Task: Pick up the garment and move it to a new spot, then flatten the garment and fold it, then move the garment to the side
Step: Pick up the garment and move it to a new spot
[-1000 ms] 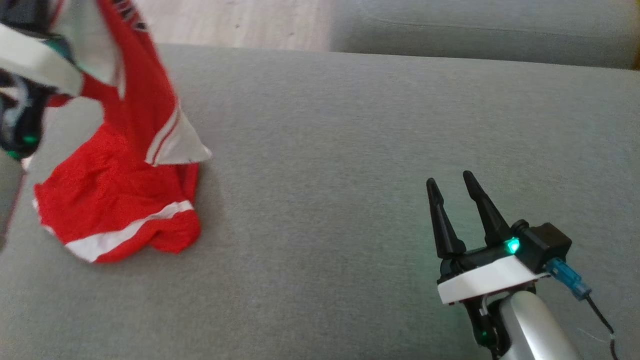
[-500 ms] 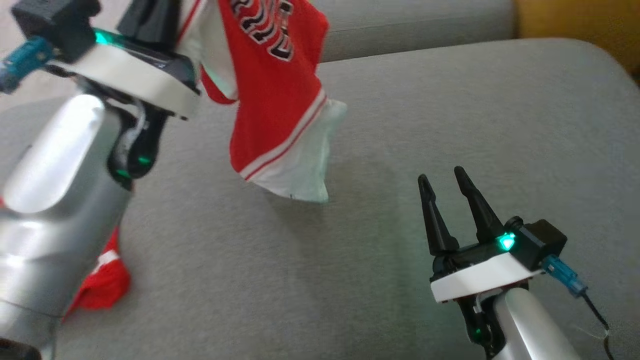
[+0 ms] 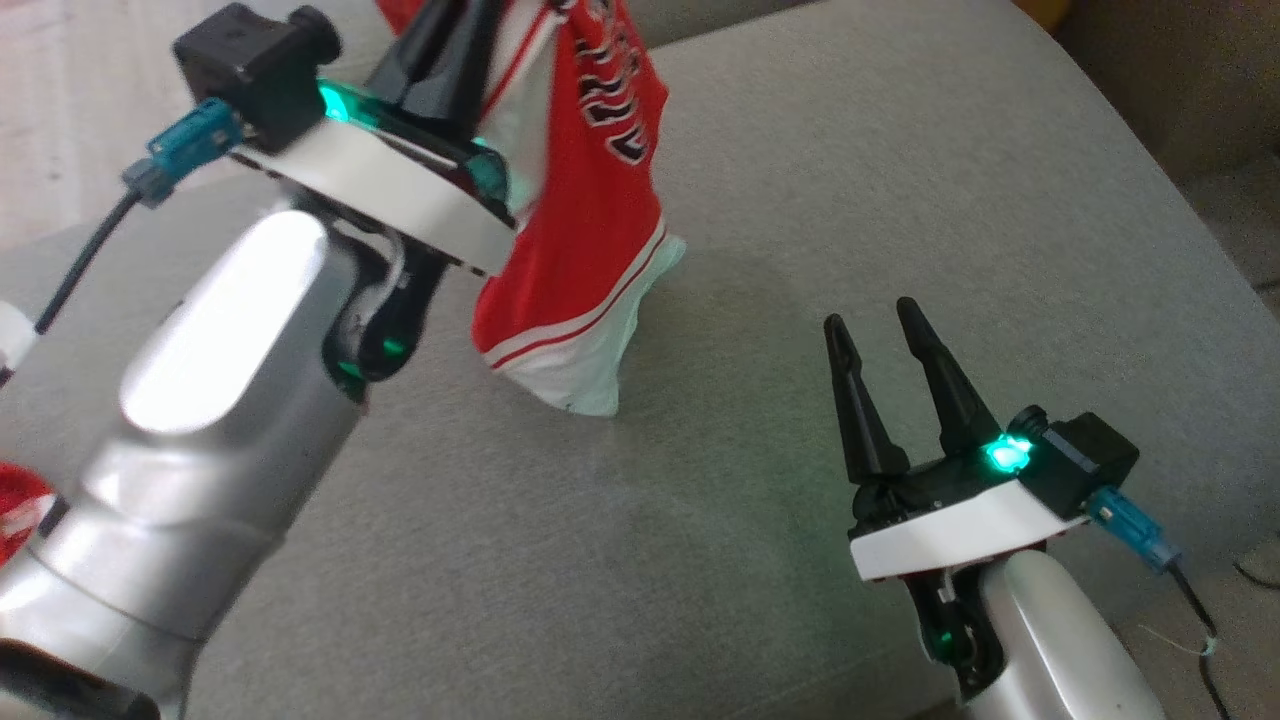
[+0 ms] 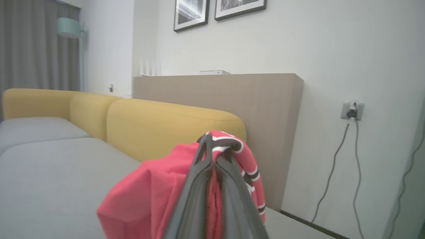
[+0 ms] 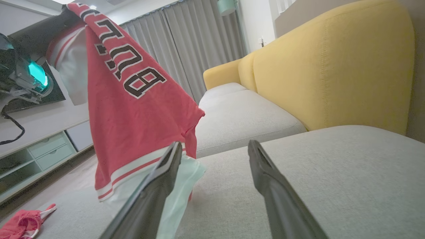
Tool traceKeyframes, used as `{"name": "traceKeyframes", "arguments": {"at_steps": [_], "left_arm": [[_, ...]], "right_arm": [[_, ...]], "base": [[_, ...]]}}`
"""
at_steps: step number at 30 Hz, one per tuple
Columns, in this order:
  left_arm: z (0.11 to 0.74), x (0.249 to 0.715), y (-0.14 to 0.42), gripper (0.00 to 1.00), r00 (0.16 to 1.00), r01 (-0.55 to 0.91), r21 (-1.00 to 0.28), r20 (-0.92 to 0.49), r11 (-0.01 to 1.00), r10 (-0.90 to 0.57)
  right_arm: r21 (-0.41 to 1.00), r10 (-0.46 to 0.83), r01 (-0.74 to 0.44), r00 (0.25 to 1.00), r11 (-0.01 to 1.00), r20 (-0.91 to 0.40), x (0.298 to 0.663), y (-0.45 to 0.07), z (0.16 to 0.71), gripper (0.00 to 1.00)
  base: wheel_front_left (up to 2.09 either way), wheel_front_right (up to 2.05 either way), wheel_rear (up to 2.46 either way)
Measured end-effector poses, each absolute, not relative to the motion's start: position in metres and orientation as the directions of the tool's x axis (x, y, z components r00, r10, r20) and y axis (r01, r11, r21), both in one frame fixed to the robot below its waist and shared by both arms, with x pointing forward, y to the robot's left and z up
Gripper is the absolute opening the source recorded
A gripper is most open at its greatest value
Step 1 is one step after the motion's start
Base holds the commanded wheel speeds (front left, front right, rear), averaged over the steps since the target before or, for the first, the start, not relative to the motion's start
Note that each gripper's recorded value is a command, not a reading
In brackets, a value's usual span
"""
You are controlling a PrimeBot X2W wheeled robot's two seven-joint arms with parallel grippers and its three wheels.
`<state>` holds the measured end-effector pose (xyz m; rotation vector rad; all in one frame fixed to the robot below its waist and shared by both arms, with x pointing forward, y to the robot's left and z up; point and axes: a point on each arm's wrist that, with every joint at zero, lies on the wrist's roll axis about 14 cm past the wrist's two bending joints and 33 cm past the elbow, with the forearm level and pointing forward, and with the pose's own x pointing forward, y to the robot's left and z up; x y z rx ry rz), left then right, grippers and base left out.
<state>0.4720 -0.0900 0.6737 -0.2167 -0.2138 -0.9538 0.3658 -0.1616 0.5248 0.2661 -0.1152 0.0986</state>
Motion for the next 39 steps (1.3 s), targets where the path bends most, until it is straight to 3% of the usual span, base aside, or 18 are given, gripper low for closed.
{"name": "traceKeyframes", "arguments": {"at_steps": [5, 9, 18, 19, 20, 23, 29, 39], "left_arm": [[0.67, 0.458, -0.123, 0.0, 0.465, 0.885, -0.144, 0.295, 0.442, -0.835], [0.656, 0.463, -0.128, 0.0, 0.446, 0.894, -0.151, 0.252, 0.421, -0.859], [0.5, 0.499, -0.058, 0.02, 0.534, 0.818, -0.082, -0.26, 0.569, -0.804], [0.49, 0.503, -0.049, 0.79, 0.547, 0.808, -0.06, -0.293, 0.586, -0.784], [0.483, 0.508, -0.041, 1.0, 0.562, 0.799, -0.032, -0.312, 0.6, -0.766], [0.483, 0.529, -0.023, 1.0, 0.632, 0.755, 0.027, -0.297, 0.656, -0.715], [0.528, 0.553, -0.011, 1.0, 0.742, 0.668, 0.05, -0.117, 0.743, -0.66], [0.585, 0.534, 0.056, 1.0, 0.872, 0.484, -0.049, 0.101, 0.873, -0.478]], "right_arm": [[0.26, 0.027, -0.054, 0.994, 0.964, 0.106, 0.361, -0.179, 0.519, 1.0], [0.261, 0.0, -0.024, 0.996, 0.965, 0.092, 0.359, -0.187, 0.515, 1.0], [0.253, -0.014, -0.009, 0.996, 0.967, 0.088, 0.363, -0.193, 0.515, 1.0], [0.251, -0.012, -0.011, 0.996, 0.968, 0.089, 0.364, -0.193, 0.515, 1.0], [0.251, -0.01, -0.013, 0.996, 0.968, 0.087, 0.365, -0.192, 0.515, 1.0], [0.253, 0.0, -0.021, 0.997, 0.967, 0.082, 0.368, -0.189, 0.513, 1.0], [0.261, 0.035, -0.057, 0.995, 0.964, 0.089, 0.376, -0.178, 0.513, 1.0], [0.249, 0.105, -0.125, 0.99, 0.96, 0.092, 0.379, -0.154, 0.51, 1.0]], "base": [[0.0, 0.0, 0.0], [0.0, 0.0, 0.0], [0.0, 0.0, 0.0], [0.0, 0.0, 0.0], [0.0, 0.0, 0.0], [0.0, 0.0, 0.0], [0.0, 0.0, 0.0], [0.0, 0.0, 0.0]]}}
